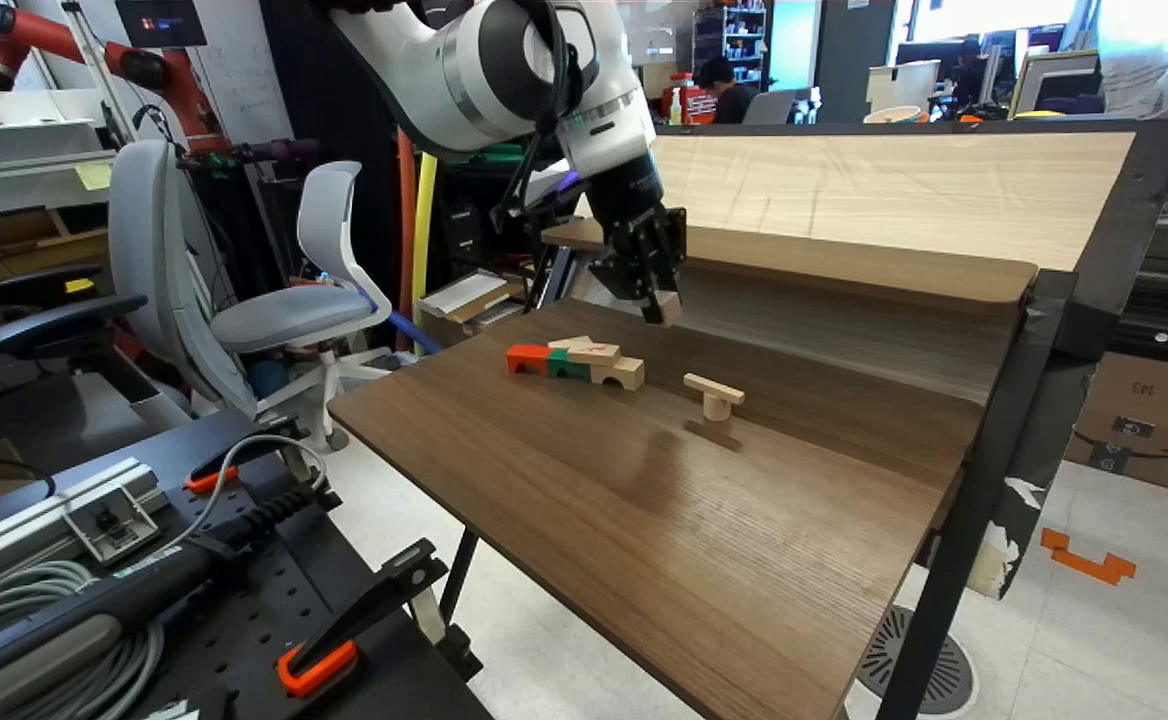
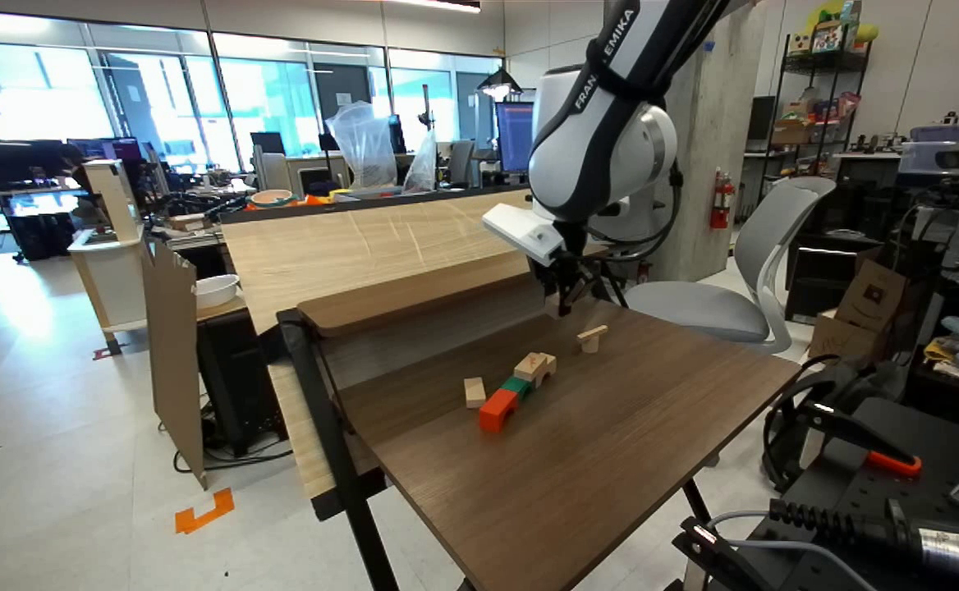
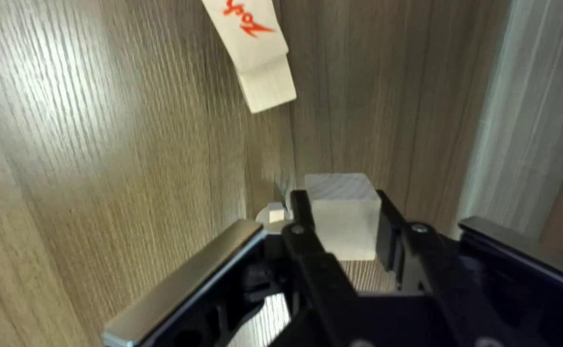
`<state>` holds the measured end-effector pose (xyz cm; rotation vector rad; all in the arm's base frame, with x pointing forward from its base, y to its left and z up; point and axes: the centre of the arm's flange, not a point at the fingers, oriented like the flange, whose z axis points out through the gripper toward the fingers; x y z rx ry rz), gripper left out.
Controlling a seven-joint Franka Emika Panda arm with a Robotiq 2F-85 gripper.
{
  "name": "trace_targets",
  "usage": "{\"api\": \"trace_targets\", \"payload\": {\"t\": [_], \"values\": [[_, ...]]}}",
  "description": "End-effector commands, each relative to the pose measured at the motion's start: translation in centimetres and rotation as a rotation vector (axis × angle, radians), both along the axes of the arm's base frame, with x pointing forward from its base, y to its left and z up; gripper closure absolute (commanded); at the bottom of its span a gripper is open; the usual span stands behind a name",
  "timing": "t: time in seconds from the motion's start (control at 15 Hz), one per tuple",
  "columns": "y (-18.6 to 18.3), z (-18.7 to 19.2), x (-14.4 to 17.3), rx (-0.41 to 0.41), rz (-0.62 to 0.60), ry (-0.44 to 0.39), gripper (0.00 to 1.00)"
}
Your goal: Pick up the cube and put it on the table
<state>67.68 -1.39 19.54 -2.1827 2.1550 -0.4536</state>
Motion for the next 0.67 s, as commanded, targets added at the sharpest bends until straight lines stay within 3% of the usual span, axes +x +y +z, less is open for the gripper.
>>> {"api": "trace_targets", "payload": {"t": [0.0, 0.6], "values": [[-2.2, 0.8, -1.6, -0.008, -0.096, 0.019, 0.92], [-4.4, -2.8, -6.8, -0.018, -0.19, 0.127, 0.92]]}}
